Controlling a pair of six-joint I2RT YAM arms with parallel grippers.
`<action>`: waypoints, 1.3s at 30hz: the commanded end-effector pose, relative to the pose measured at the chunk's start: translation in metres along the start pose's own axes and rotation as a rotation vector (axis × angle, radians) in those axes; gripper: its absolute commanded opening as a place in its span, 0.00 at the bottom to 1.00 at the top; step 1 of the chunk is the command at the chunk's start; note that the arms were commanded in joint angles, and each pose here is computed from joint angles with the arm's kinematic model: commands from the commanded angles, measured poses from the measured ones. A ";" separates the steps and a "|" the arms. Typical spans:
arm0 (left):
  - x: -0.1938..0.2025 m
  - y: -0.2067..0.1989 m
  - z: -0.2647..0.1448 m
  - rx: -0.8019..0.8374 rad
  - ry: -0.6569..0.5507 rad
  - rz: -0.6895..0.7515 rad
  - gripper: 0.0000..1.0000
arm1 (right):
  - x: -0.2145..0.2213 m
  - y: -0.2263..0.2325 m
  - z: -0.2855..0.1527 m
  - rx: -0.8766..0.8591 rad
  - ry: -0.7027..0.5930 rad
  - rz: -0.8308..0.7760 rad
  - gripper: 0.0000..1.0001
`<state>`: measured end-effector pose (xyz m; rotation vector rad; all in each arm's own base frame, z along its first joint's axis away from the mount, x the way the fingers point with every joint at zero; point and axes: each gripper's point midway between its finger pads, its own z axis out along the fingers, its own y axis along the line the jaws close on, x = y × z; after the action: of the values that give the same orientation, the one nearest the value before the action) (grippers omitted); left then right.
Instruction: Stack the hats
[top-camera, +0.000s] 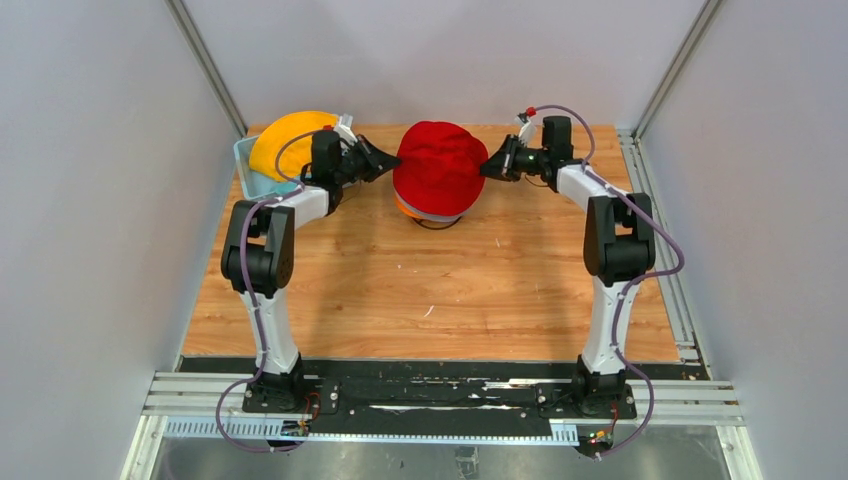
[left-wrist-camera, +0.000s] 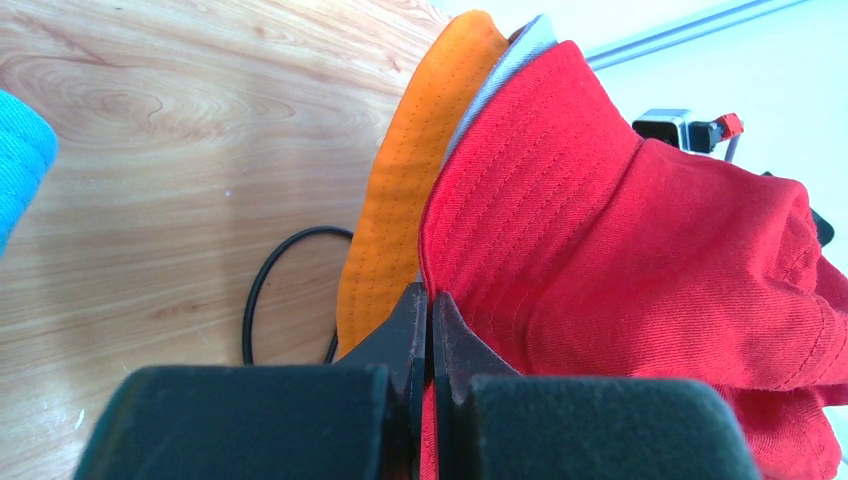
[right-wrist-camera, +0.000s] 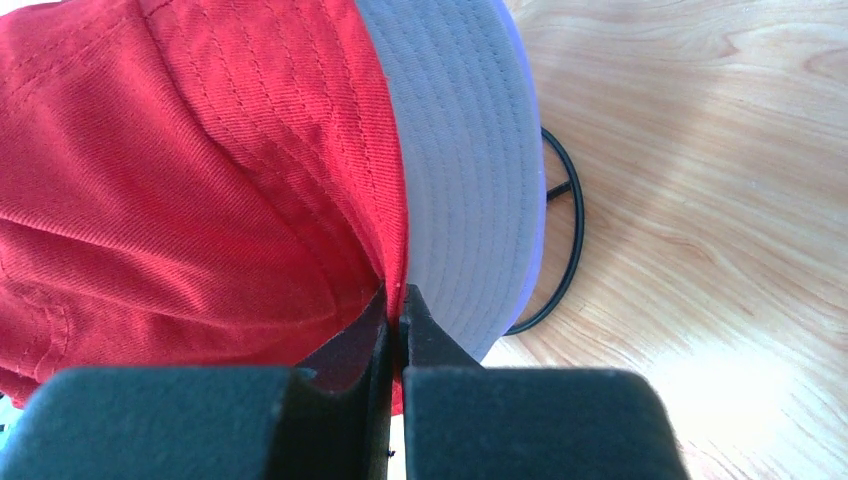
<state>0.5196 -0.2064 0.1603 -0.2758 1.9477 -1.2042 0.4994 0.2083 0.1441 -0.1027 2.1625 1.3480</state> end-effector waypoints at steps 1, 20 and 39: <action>0.029 0.066 -0.009 -0.213 0.068 -0.049 0.00 | 0.030 -0.065 0.015 0.166 0.049 0.079 0.01; 0.068 0.140 -0.022 -0.488 0.198 -0.038 0.00 | 0.064 -0.086 0.042 0.205 0.135 0.104 0.01; 0.023 0.076 0.061 -0.356 0.231 0.136 0.00 | 0.101 -0.035 0.040 0.237 0.177 0.060 0.01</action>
<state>0.5779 -0.2138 0.1552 -0.1669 2.0921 -0.9533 0.4779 0.2496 0.1149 -0.1392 2.2537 1.2818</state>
